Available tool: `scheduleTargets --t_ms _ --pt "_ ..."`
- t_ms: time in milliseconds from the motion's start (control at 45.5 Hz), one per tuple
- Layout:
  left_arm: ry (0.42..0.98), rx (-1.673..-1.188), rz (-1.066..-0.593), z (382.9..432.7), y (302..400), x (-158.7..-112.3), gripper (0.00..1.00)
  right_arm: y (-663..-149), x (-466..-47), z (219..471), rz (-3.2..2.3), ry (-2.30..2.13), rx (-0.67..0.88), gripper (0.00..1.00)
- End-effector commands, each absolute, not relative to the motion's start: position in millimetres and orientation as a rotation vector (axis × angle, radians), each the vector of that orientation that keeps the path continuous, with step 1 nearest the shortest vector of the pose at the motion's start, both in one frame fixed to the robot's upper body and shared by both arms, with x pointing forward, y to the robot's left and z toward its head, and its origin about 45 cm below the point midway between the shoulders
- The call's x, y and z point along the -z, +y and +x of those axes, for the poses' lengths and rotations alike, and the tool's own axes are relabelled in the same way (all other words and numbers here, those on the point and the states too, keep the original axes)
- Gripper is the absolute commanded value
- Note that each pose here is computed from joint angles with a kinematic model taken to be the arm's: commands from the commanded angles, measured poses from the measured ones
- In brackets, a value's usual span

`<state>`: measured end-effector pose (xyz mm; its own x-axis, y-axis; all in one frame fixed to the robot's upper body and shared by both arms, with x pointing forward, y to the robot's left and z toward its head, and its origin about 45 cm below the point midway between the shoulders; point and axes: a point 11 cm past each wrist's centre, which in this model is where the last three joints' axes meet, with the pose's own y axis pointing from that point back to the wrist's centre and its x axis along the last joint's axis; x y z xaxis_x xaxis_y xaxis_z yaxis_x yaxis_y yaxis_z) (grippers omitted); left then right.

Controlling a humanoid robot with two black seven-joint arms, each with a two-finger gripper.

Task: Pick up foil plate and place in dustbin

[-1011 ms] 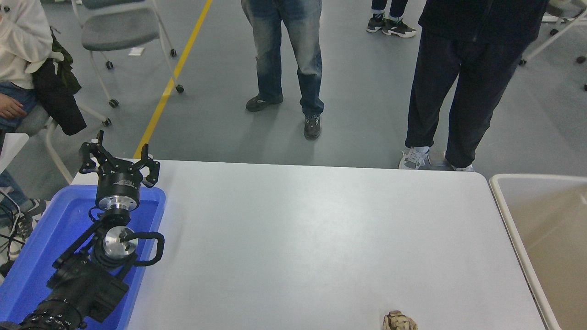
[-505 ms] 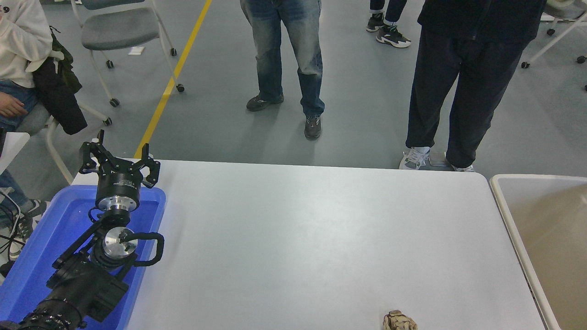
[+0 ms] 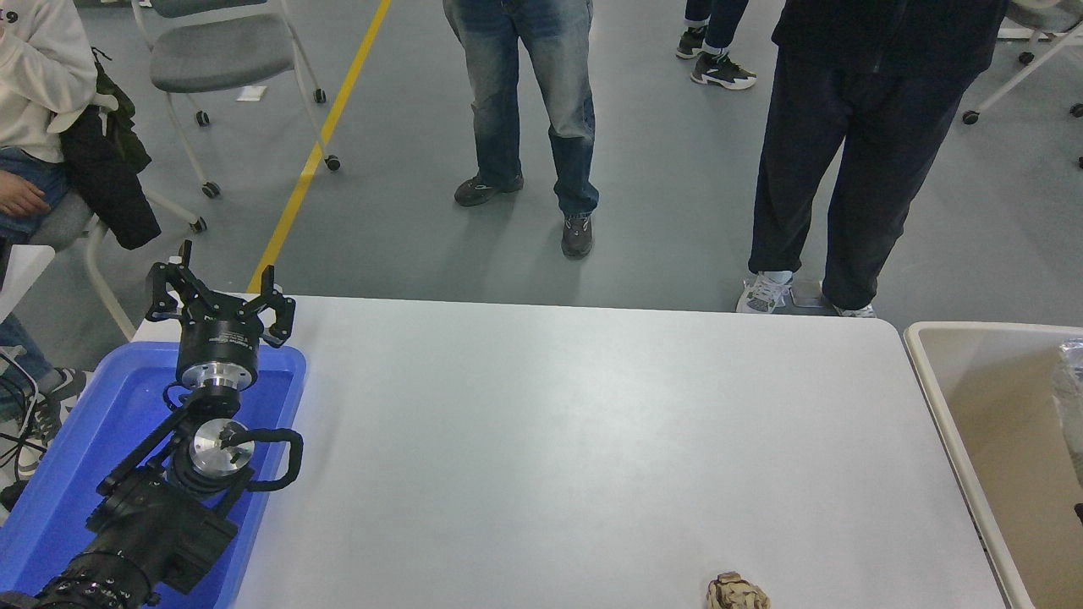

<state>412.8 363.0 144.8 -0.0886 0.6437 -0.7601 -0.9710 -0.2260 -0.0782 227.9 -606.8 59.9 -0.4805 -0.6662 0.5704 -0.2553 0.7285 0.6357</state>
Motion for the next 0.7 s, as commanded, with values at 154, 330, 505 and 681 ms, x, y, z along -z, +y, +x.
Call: scheduleTargets --t_ms 154,330,505,681 --pt "0.546 -1.638 -0.821 412.9 363.0 -144.9 0.99 -602.1 -48.4 217.2 0.703 -2.064 0.617 1.0" --pt "0.546 -1.638 -0.821 412.9 363.0 -144.9 0.99 -605.3 -51.7 218.1 0.705 -2.059 0.605 1.0" --pt "0.546 -1.638 -0.821 412.9 363.0 -144.9 0.99 -613.4 -61.6 221.6 0.7 -2.059 0.574 1.0" --pt "0.546 -1.638 -0.821 412.9 363.0 -144.9 0.99 -607.0 -80.4 259.4 0.807 -2.026 0.514 1.0"
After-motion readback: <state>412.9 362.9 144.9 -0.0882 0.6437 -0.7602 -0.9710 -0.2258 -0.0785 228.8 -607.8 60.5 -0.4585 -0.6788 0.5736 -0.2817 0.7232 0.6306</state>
